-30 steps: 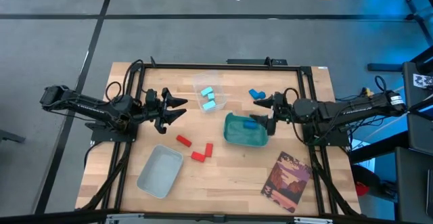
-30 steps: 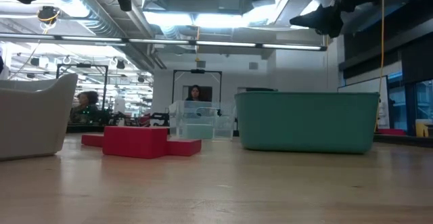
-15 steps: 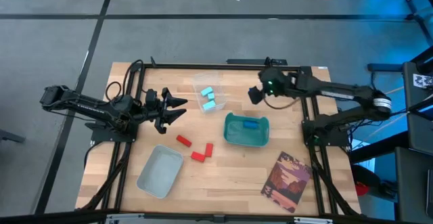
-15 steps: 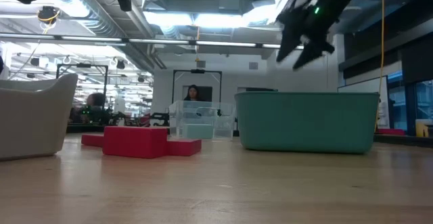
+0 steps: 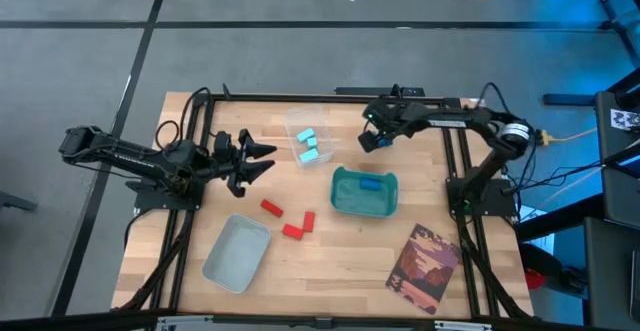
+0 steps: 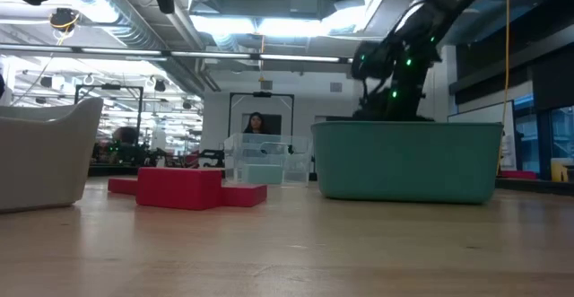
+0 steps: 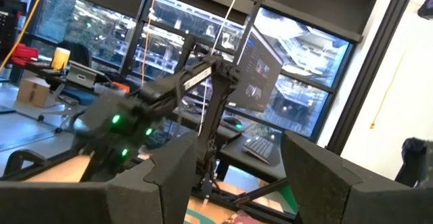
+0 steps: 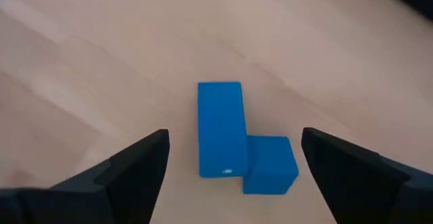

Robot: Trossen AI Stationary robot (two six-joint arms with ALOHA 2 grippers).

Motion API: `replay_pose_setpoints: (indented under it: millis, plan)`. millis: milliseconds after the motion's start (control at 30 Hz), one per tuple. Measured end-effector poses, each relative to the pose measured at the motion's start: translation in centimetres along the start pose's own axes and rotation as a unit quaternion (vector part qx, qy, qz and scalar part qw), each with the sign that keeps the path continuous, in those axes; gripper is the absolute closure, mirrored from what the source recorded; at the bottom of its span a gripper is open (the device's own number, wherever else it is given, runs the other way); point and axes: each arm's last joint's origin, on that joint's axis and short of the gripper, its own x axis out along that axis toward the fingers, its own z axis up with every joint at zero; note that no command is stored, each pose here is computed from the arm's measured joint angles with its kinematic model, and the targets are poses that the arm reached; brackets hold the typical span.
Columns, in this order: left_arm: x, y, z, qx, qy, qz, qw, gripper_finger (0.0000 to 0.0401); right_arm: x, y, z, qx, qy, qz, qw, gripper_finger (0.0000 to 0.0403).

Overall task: Sort & place blocks by color
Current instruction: Put the blue block into the green bin

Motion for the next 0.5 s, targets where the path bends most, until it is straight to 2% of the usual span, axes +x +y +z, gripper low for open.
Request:
replay_pose_setpoints:
  millis: [200, 500]
  plan:
    - [0.0, -0.1, 0.3, -0.004, -0.015, -0.005, 1.000, 0.0195, 2.4, 0.3, 0.0, 0.001, 0.020, 0.003, 1.000, 0.0064]
    - [0.0, -0.1, 0.3, -0.004, -0.017, -0.004, 1.000, 0.0195, 4.1, 0.7, -0.4, -0.003, 0.048, 0.004, 0.999, 0.0064]
